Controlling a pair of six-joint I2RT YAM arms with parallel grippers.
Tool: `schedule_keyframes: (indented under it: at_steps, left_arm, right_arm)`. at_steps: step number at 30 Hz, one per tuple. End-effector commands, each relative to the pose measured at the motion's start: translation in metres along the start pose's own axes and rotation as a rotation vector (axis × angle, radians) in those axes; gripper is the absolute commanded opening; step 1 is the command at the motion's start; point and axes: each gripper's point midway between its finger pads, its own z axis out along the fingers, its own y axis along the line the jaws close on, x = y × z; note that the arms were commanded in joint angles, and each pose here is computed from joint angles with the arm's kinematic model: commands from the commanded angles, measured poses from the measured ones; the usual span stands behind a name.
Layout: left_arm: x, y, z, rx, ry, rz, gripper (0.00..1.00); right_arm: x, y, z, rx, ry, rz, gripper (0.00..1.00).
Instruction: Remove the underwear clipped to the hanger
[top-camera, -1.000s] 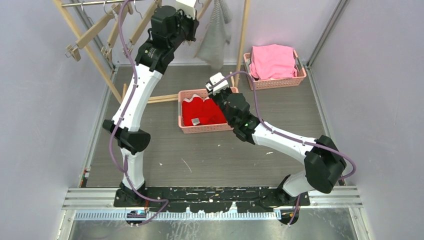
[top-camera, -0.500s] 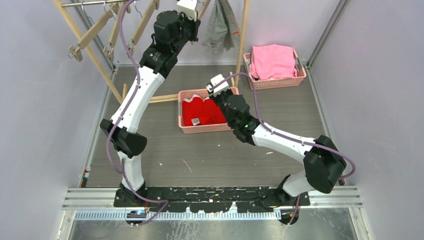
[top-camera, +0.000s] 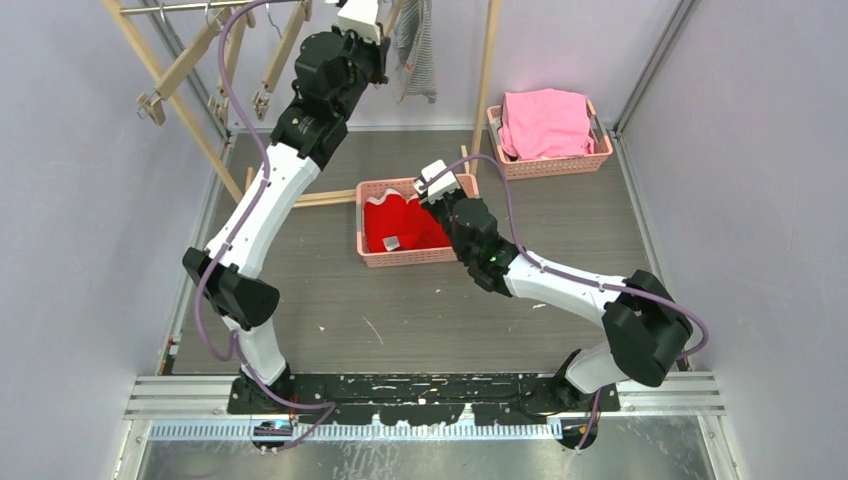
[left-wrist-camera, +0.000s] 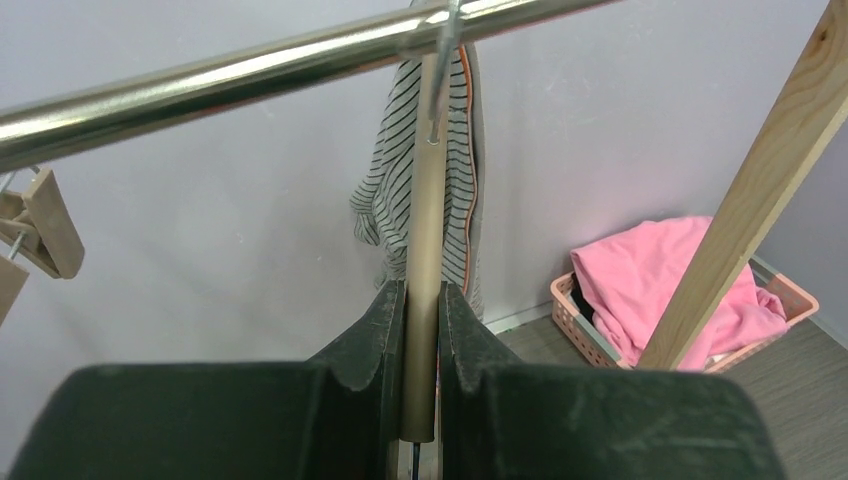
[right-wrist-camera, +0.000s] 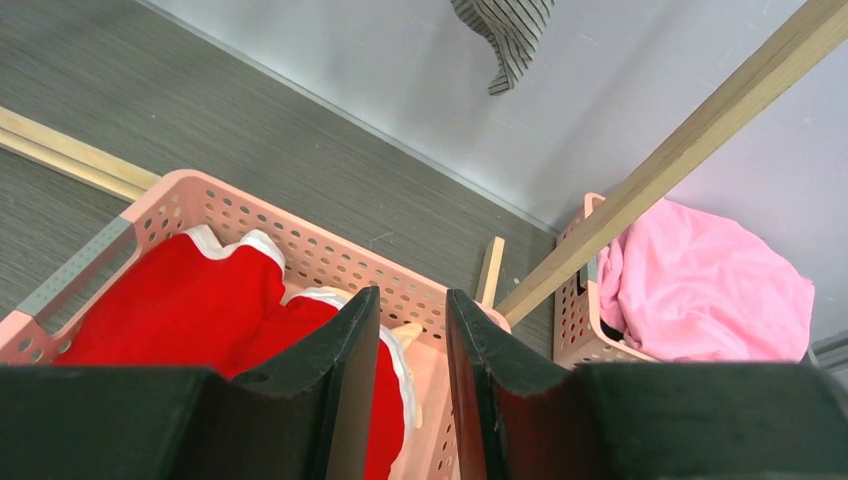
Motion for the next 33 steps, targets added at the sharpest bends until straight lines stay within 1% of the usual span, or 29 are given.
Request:
schedule_keyframes:
  at_steps: [1,6,12,25,29,33]
  left_arm:
    - [-0.115,0.023,-0.048,-0.047,-0.324,-0.074,0.00]
    - [-0.120,0.027,-0.066,-0.050,-0.348,-0.073,0.00]
    - [-0.110,0.027,-0.080,-0.042,-0.327,-0.061,0.00]
    - [-0.045,0.018,-0.078,-0.008,-0.161,-0.020,0.00]
    - [-0.013,0.015,-0.076,-0.001,-0.081,-0.005,0.00]
    - [0.003,0.015,-0.089,0.000,-0.063,-0.014,0.00]
  right_arm:
    - [-0.021,-0.010,-0.004,0.033,-0.063,0.064,0.36]
    - [-0.020,-0.008,-0.004,0.025,-0.059,0.075,0.36]
    - [-0.022,-0.006,-0.005,0.011,-0.065,0.102,0.36]
    - [-0.030,-0.002,-0.007,-0.023,-0.074,0.133,0.36]
    - [-0.035,-0.003,-0.009,-0.030,-0.086,0.144,0.36]
    - [-0.038,-0.007,-0.011,-0.019,-0.089,0.145,0.36]
